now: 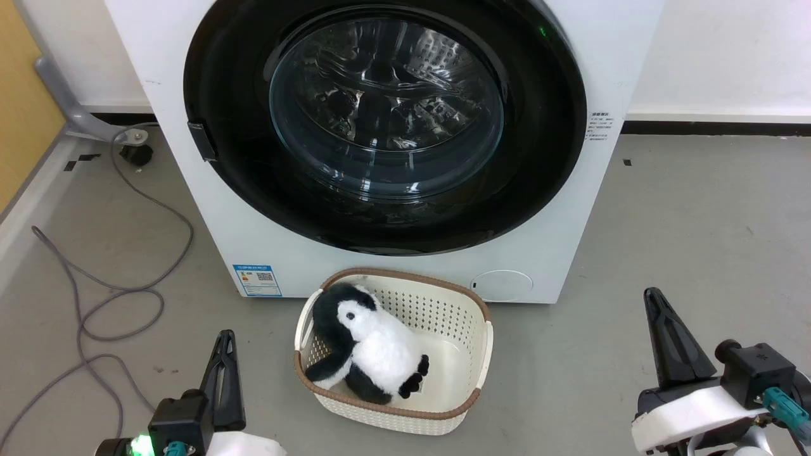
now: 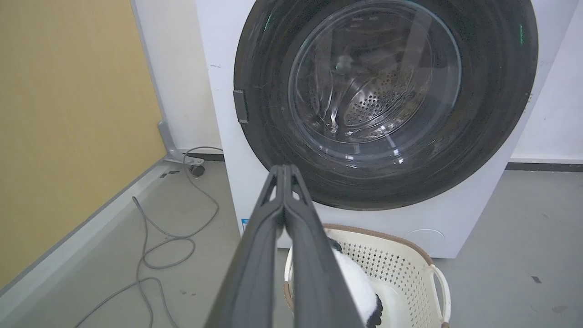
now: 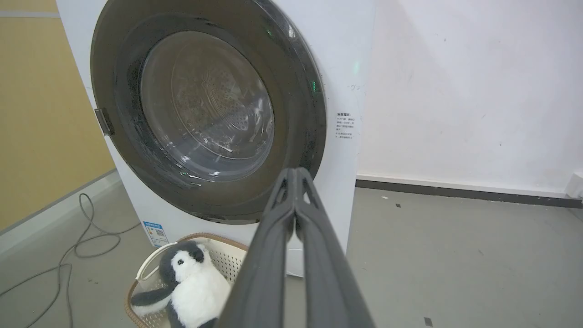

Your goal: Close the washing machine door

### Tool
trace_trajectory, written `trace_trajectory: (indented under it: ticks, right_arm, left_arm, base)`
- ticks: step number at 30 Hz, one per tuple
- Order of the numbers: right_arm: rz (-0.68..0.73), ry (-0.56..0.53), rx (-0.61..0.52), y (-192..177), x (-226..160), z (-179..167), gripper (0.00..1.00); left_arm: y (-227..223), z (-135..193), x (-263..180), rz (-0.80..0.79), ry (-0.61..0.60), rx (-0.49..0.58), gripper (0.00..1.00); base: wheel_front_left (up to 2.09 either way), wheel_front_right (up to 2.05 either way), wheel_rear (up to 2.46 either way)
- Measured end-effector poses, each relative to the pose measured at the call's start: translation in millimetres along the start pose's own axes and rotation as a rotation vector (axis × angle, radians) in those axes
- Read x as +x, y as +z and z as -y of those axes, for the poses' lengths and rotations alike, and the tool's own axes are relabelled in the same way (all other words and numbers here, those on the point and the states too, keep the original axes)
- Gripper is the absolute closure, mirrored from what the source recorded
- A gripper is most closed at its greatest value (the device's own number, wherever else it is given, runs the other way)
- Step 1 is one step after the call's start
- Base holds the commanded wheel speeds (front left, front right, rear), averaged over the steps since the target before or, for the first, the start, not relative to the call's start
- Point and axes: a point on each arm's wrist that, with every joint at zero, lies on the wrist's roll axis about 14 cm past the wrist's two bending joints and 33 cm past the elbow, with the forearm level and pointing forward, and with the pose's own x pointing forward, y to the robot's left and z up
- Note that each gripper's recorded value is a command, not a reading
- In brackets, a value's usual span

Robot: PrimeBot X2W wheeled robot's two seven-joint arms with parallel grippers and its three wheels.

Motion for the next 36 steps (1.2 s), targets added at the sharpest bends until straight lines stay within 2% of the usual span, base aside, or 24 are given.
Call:
trace_trajectory:
  ticks: [36]
  right_arm:
    - [-0.065,0.021,-0.034,-4.9,-1.9,-6.6,1.0]
  left_arm:
    - [-3.0,4.1,6.7,-0.054,-0.039,0.008,1.0]
  base:
    - [0.0,0.0,0.0]
